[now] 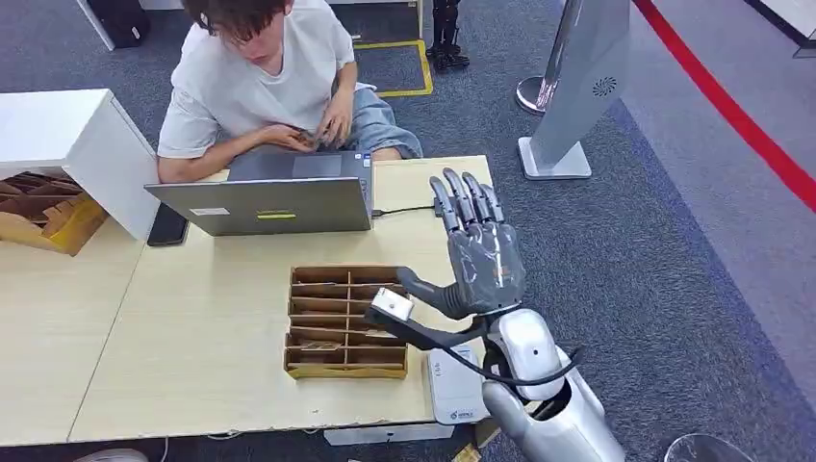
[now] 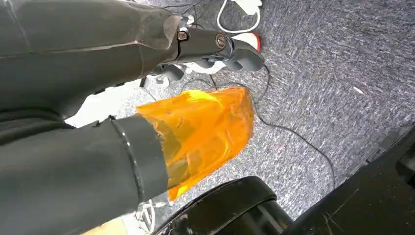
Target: Pass the card to the sensor for recognition and then transmit it.
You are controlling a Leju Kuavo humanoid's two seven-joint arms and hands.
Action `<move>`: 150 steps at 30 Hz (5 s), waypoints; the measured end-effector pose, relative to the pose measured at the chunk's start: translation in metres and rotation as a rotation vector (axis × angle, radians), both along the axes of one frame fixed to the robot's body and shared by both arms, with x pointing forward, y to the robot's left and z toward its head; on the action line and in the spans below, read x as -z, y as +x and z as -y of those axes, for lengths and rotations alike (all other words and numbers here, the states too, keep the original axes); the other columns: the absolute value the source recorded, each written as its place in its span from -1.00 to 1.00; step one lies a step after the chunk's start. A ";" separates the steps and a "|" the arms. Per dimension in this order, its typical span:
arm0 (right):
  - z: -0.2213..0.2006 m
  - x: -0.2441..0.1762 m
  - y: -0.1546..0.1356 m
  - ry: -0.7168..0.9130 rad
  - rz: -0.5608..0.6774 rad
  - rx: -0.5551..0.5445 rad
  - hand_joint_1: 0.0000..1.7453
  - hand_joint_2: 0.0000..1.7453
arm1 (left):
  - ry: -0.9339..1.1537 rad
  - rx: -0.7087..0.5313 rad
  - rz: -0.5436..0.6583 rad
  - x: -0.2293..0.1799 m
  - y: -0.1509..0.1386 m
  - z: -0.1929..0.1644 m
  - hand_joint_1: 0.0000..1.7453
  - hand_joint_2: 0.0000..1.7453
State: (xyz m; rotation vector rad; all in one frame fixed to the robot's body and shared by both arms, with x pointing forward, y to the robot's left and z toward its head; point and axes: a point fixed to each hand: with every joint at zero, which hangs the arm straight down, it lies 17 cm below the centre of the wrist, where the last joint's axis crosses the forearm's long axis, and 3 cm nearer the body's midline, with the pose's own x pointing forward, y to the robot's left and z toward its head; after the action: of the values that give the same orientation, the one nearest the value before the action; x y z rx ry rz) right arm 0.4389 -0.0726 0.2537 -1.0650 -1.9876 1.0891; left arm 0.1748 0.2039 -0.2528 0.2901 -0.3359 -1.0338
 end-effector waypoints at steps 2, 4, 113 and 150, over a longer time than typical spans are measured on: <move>-0.001 0.000 -0.001 0.003 -0.001 -0.007 -1.00 1.00 | 0.000 0.000 0.000 0.000 0.000 0.000 -1.00 -1.00; -0.003 0.000 -0.002 0.005 -0.003 -0.017 -1.00 1.00 | 0.000 0.000 0.000 0.000 0.000 0.000 -1.00 -1.00; -0.070 0.111 0.003 -0.093 -0.318 -0.167 -1.00 1.00 | 0.004 0.093 0.004 -0.005 0.014 0.008 -1.00 -1.00; -0.072 0.122 0.007 -0.105 -0.349 -0.154 -0.98 1.00 | -0.001 0.100 0.003 -0.006 0.014 0.012 -1.00 -1.00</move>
State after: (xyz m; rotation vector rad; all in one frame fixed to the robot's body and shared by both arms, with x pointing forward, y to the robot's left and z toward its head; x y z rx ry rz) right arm 0.4454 -0.0002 0.1314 -0.7213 -1.7682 1.3713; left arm 0.1889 0.1917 -0.2472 0.2765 -0.3566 -1.1310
